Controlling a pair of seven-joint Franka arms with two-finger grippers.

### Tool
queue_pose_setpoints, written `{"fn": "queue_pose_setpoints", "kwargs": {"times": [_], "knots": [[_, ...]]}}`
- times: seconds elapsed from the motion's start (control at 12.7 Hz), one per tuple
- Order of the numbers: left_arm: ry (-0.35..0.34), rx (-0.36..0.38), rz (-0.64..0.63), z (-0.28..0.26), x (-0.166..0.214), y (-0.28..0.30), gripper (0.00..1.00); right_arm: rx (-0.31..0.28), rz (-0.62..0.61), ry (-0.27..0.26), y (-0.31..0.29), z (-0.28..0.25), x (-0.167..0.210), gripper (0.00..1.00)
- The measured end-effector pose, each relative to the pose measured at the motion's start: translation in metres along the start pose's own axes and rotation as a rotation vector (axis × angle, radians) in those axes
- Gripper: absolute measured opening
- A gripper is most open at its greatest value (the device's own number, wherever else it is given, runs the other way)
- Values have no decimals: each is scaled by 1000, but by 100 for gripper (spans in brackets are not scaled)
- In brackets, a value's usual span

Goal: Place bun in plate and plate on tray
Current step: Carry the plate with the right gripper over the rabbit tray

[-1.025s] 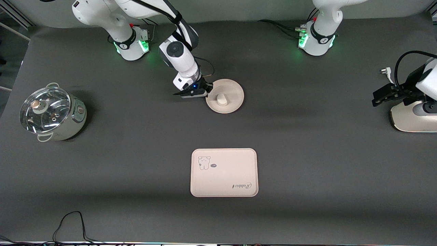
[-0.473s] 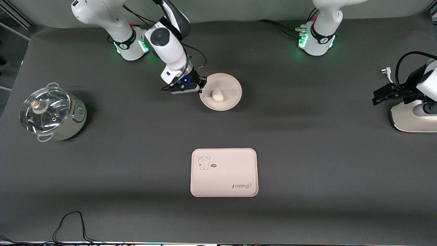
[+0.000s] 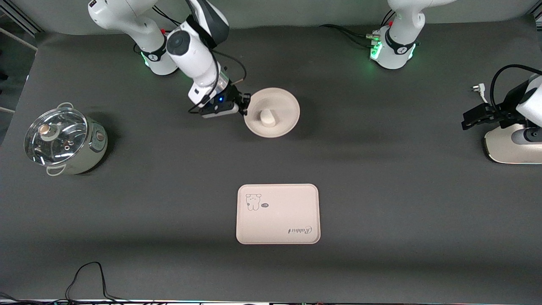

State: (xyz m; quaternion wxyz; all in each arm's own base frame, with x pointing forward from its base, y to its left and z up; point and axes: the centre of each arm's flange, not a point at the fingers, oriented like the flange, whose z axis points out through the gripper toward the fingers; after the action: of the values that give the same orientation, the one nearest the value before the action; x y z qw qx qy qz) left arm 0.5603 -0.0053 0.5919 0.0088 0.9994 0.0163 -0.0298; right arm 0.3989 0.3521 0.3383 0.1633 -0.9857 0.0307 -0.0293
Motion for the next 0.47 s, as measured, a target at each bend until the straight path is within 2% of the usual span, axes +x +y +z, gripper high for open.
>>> {"fn": "queue_pose_setpoints", "kwargs": {"times": [0.24,0.47], "knots": [[-1,-1,-1,0,0,0,100,15,40,-1,-13,13,79,3],[-3,-2,-1,2,1,-1,100,1,40,0,-24,27,160,3]]}}
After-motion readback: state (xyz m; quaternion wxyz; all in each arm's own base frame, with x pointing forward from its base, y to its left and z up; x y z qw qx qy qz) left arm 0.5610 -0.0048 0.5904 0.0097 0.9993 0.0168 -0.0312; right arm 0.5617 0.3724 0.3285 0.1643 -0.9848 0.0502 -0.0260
